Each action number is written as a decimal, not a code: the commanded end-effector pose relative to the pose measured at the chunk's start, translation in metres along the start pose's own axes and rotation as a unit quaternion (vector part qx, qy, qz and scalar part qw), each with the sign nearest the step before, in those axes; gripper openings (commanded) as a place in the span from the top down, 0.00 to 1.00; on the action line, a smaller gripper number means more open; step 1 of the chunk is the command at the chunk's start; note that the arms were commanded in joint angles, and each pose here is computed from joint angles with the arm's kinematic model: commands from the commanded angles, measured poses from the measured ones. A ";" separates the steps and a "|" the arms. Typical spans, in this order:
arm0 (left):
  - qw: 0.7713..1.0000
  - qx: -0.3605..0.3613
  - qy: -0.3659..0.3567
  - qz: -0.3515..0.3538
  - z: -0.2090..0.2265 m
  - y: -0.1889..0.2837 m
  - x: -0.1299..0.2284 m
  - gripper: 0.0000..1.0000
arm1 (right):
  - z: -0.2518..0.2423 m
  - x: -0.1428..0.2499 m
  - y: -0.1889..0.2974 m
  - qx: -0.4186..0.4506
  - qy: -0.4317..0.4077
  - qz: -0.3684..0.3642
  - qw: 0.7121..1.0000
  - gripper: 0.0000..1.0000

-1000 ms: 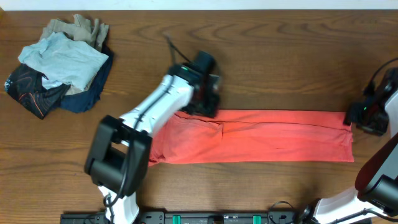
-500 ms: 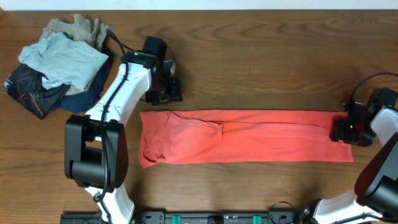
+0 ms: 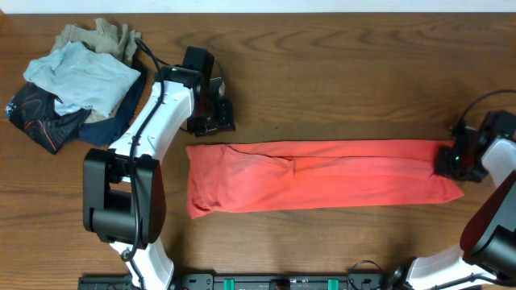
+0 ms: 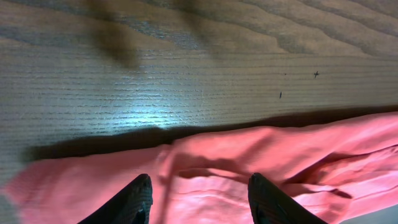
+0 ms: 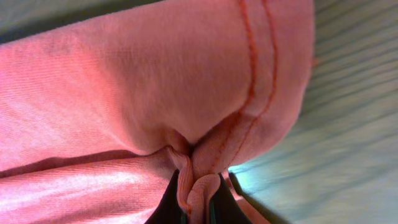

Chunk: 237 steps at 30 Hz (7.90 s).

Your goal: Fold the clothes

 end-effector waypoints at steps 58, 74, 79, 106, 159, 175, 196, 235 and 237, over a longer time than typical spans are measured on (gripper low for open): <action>1.000 -0.005 0.003 -0.001 0.002 0.008 0.004 0.47 | 0.299 0.088 0.067 -0.137 0.412 0.073 0.898 0.46; 0.995 -0.030 0.030 0.087 0.012 0.004 0.042 0.47 | 0.258 0.096 0.048 -0.003 0.316 0.104 0.943 0.58; 0.993 -0.053 0.033 0.100 0.018 0.005 0.048 0.47 | 0.275 0.130 0.039 -0.131 0.318 0.167 0.924 0.59; 0.981 -0.038 0.053 0.184 0.027 -0.017 0.092 0.20 | 0.282 0.082 0.087 -0.082 0.313 0.061 0.944 0.45; 0.997 -0.030 -0.001 0.074 -0.029 0.068 0.030 0.94 | 0.191 0.028 0.083 0.068 0.127 0.032 0.989 0.39; 0.975 -0.058 -0.195 0.094 -0.129 0.035 0.083 0.92 | 0.192 0.026 0.082 0.065 0.126 0.026 0.990 0.38; 0.944 -0.046 -0.309 0.103 -0.157 0.022 0.107 0.93 | 0.192 0.026 0.082 0.065 0.126 0.026 0.990 0.34; 0.992 -0.079 0.052 -0.082 0.006 0.112 -0.010 0.43 | 0.352 0.114 0.039 -0.241 0.346 0.130 0.897 0.35; 0.992 -0.079 0.052 -0.080 0.006 0.111 -0.010 0.43 | 0.353 0.118 0.028 -0.221 0.336 0.140 0.905 0.42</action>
Point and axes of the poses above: each gripper's point midway between its finger pads, its own y axis back along the fingers, its own z axis along the line the jaws close on, x = y × z, the point moved 5 cm from there along y, back along the fingers, and after that the axes turned 4 degrees about -y, right-handed, at the moved point
